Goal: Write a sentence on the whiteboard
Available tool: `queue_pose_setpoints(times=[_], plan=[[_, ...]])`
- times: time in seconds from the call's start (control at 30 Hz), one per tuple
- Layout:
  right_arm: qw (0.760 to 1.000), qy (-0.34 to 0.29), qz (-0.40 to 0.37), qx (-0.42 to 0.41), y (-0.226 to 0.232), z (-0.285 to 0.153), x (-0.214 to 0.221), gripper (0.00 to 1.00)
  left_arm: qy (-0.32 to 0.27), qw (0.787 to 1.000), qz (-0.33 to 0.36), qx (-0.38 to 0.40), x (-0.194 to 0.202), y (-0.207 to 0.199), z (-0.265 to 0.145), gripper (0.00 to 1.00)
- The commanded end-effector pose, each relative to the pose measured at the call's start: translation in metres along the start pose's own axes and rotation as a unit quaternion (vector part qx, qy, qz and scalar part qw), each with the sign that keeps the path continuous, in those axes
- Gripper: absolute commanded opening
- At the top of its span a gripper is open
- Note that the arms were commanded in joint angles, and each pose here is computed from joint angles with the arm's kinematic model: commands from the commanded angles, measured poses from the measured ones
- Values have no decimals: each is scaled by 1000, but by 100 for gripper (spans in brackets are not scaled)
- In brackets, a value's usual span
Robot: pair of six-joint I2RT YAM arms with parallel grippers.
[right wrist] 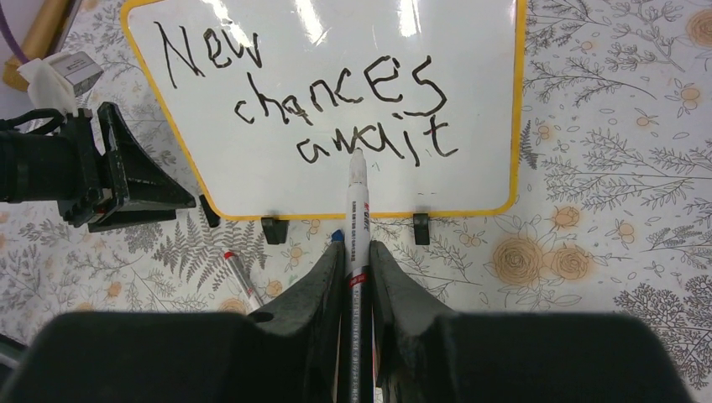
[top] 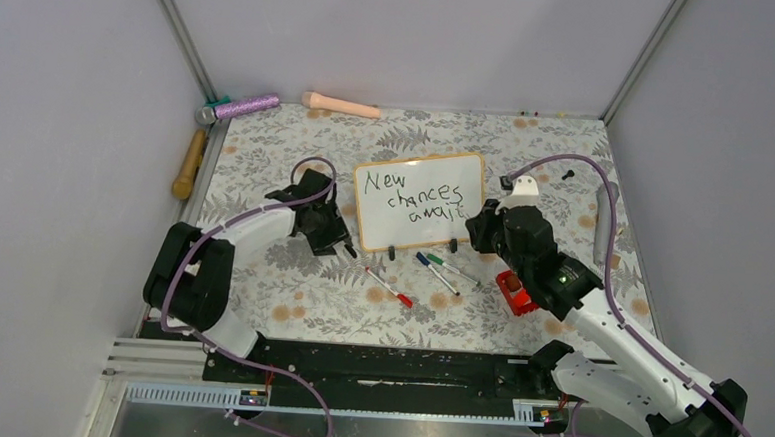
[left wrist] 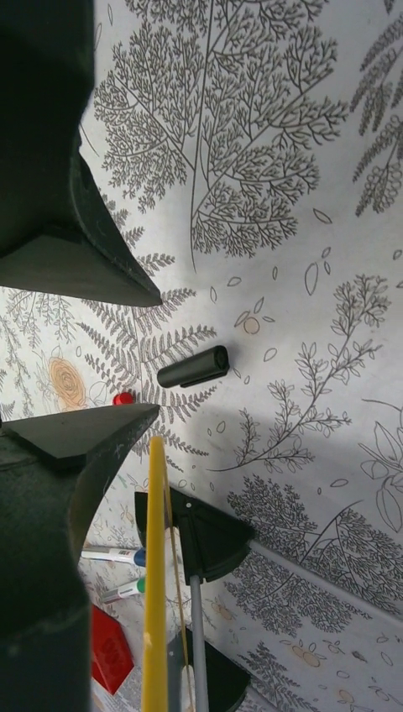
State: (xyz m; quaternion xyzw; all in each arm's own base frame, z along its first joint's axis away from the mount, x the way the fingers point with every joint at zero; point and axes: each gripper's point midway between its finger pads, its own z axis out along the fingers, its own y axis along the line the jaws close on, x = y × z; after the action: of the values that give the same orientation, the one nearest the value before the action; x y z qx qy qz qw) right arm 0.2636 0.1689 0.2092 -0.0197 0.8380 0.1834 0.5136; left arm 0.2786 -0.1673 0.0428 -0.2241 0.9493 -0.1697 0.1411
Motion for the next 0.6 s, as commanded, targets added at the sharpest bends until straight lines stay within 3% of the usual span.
queue_pose_setpoints(times=[0.0,0.4,0.53,0.57], plan=[[999,-18,17,-22,8,-4,-8,0,-12,1000,-7,-11,-12,-14,-1,46],[999,-26,29,-36,7,-17,-7,0,6,993,-1,-118,-10,5,20,40],[998,-24,32,-41,8,-18,-5,0,18,990,1,-136,-6,11,34,19],[998,-23,33,-43,9,-17,-4,0,20,990,1,-138,-6,11,37,9]])
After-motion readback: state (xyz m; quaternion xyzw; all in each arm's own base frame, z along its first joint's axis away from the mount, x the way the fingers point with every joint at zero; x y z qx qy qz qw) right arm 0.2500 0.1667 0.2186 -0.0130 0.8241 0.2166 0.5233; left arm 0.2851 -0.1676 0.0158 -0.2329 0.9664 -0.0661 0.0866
